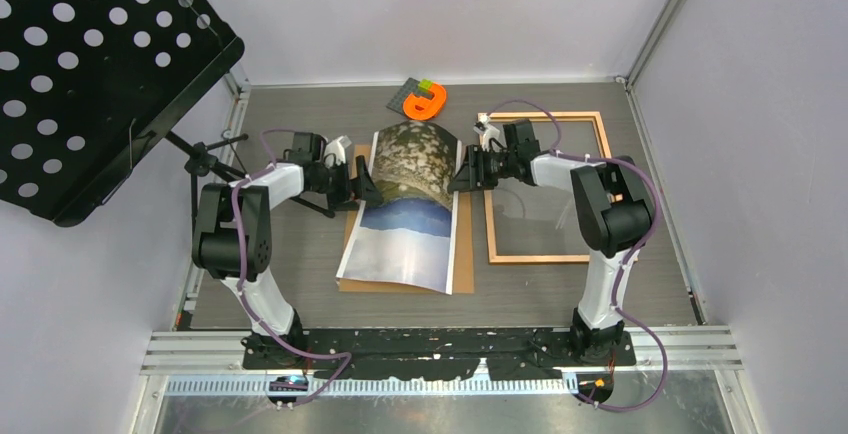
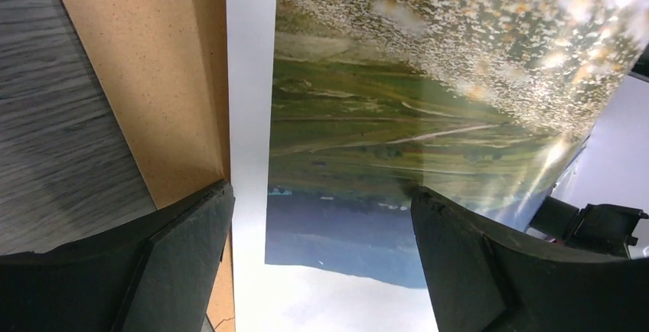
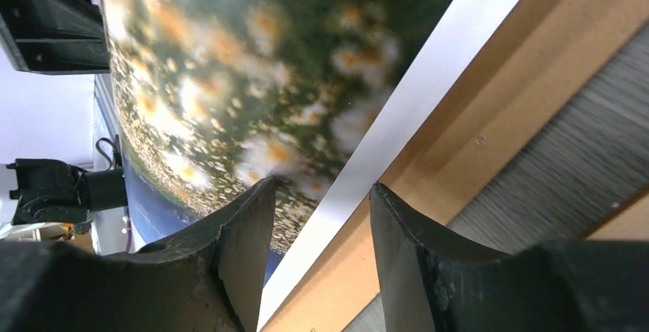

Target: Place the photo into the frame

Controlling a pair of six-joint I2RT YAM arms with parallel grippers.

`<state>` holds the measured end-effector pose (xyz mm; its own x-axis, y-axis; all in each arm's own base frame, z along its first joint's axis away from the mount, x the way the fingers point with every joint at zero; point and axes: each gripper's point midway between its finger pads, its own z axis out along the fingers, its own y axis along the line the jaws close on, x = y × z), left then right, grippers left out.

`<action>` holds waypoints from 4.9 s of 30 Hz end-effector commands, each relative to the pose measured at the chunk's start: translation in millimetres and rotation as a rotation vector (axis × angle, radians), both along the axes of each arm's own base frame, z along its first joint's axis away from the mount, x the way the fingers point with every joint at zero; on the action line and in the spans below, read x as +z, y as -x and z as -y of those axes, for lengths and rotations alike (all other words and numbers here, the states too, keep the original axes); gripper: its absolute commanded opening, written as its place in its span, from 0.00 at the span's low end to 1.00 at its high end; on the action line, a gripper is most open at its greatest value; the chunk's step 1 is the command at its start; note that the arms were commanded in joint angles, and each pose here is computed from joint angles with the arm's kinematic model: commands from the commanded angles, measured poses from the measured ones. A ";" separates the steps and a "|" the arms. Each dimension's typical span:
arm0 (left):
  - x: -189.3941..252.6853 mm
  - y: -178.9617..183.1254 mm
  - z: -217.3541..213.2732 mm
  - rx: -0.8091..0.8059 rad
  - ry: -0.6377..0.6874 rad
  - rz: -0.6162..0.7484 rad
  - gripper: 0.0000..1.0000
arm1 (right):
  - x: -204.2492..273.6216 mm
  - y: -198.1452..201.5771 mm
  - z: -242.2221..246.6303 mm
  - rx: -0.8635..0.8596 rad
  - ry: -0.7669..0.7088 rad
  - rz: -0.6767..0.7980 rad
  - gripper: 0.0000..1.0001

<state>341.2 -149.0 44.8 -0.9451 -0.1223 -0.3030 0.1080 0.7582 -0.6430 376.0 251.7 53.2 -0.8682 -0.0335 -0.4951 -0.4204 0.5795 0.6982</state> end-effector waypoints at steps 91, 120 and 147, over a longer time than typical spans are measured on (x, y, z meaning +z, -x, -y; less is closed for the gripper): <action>-16.4 33.0 23.1 -0.069 0.128 -0.091 0.92 | 153.8 24.8 4.6 0.069 -0.561 0.142 0.46; -15.1 34.3 26.7 -0.079 0.147 -0.093 0.92 | 23.7 5.8 27.3 -0.027 -0.121 0.056 0.47; 60.8 3.1 27.9 -0.119 0.104 0.175 0.93 | 121.2 -8.3 21.6 -0.022 -0.190 0.210 0.06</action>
<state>318.6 -178.7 61.5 -0.9529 -0.0802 -0.2924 0.1753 0.6410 -0.7472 372.5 224.5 98.4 -0.8444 0.0670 -0.5315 -0.4278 0.5129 0.7443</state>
